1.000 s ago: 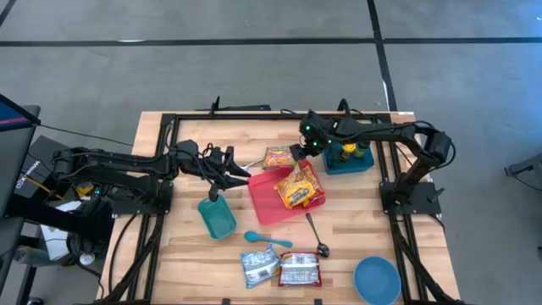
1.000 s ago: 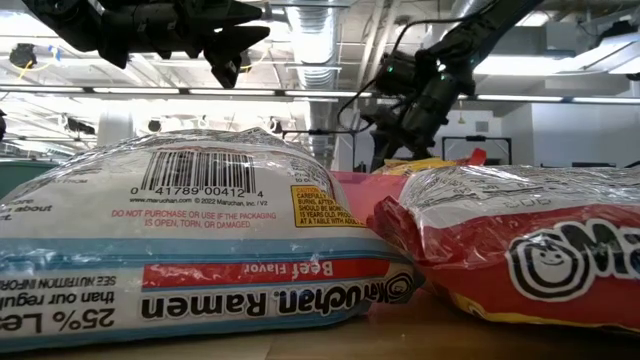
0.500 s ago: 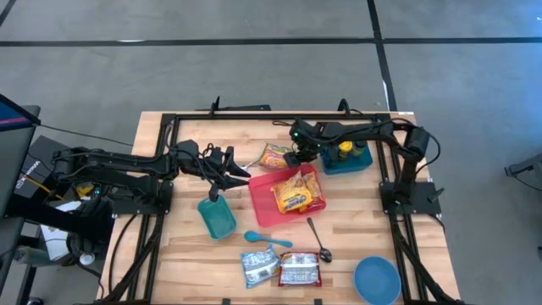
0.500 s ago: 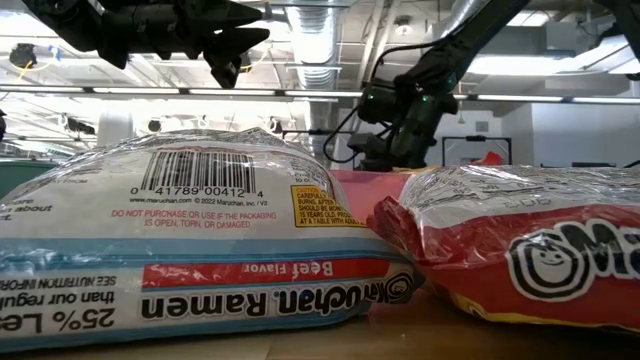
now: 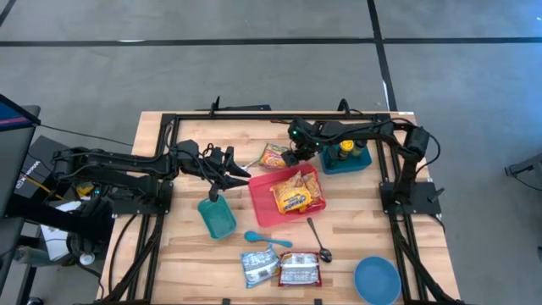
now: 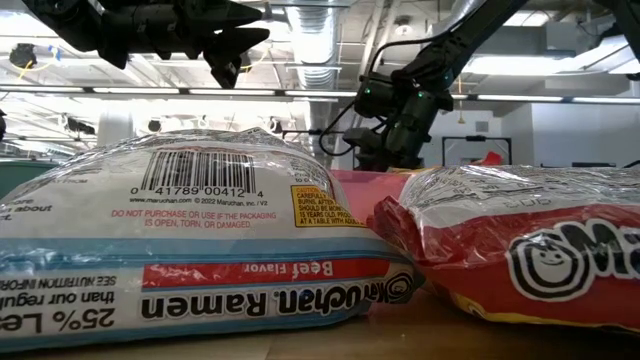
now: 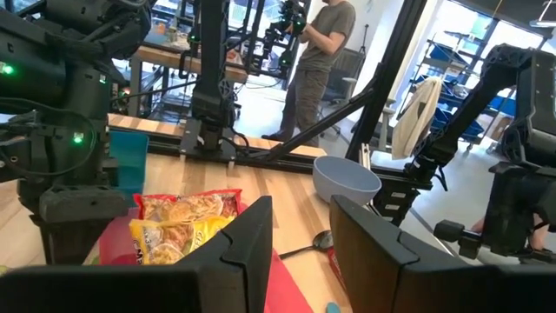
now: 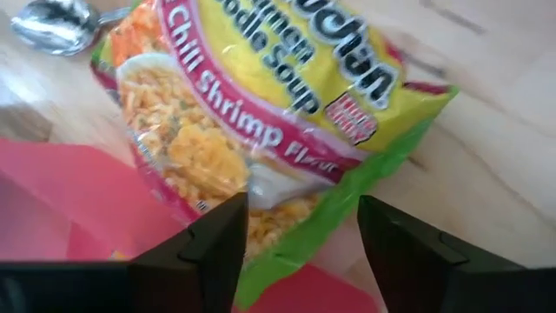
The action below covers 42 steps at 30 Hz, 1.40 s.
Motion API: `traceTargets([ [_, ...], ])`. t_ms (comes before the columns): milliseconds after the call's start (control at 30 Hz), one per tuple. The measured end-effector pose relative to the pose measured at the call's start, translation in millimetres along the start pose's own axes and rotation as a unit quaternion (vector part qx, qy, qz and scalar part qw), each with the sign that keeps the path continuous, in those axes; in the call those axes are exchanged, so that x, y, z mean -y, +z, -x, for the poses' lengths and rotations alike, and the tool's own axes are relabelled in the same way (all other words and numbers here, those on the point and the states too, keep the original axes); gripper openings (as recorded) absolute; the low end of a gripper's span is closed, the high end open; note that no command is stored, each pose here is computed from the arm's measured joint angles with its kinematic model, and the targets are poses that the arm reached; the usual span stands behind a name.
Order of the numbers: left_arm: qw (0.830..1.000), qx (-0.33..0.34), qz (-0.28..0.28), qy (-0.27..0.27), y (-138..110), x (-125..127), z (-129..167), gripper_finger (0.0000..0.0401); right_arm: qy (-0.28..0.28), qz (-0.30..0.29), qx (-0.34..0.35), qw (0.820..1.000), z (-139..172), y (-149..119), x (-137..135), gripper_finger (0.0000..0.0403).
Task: Pick & Place Food Item
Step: Put the green noodle pack into the red bin
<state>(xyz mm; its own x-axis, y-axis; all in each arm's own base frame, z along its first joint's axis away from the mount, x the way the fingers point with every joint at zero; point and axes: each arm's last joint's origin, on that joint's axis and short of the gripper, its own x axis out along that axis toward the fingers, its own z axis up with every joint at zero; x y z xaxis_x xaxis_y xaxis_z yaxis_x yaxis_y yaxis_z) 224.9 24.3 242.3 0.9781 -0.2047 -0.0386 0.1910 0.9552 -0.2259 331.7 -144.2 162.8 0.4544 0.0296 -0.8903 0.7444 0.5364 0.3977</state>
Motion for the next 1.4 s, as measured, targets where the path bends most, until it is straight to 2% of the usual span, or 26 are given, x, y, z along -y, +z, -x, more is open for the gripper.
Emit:
traceTargets([
  [100,1.000,0.000,0.000,0.000,0.0,0.0,0.0,0.0112,-0.013,0.006,0.012,1.000,-0.1,0.7,0.1,0.0193],
  [500,1.000,0.001,0.000,0.006,0.1,-0.4,0.0,0.0112,0.009,0.056,0.053,0.997,0.4,8.2,-5.1,0.0094],
  [800,1.000,0.001,0.000,0.007,0.1,-0.4,0.0,0.0112,0.025,0.093,0.083,0.992,1.3,13.7,-9.2,0.0050],
  [1033,1.000,0.002,0.000,0.008,0.1,-0.5,0.0,0.0112,0.013,0.113,0.115,0.987,3.0,19.8,-7.6,0.0006],
  [1100,1.000,0.002,0.000,0.007,0.1,-0.4,0.0,0.0112,0.012,0.123,0.123,0.985,4.0,22.7,-5.7,0.0004],
  [1400,1.000,0.002,0.000,0.008,0.1,-0.4,0.0,0.0112,0.002,0.041,0.090,0.995,7.9,28.4,17.3,0.0011],
])
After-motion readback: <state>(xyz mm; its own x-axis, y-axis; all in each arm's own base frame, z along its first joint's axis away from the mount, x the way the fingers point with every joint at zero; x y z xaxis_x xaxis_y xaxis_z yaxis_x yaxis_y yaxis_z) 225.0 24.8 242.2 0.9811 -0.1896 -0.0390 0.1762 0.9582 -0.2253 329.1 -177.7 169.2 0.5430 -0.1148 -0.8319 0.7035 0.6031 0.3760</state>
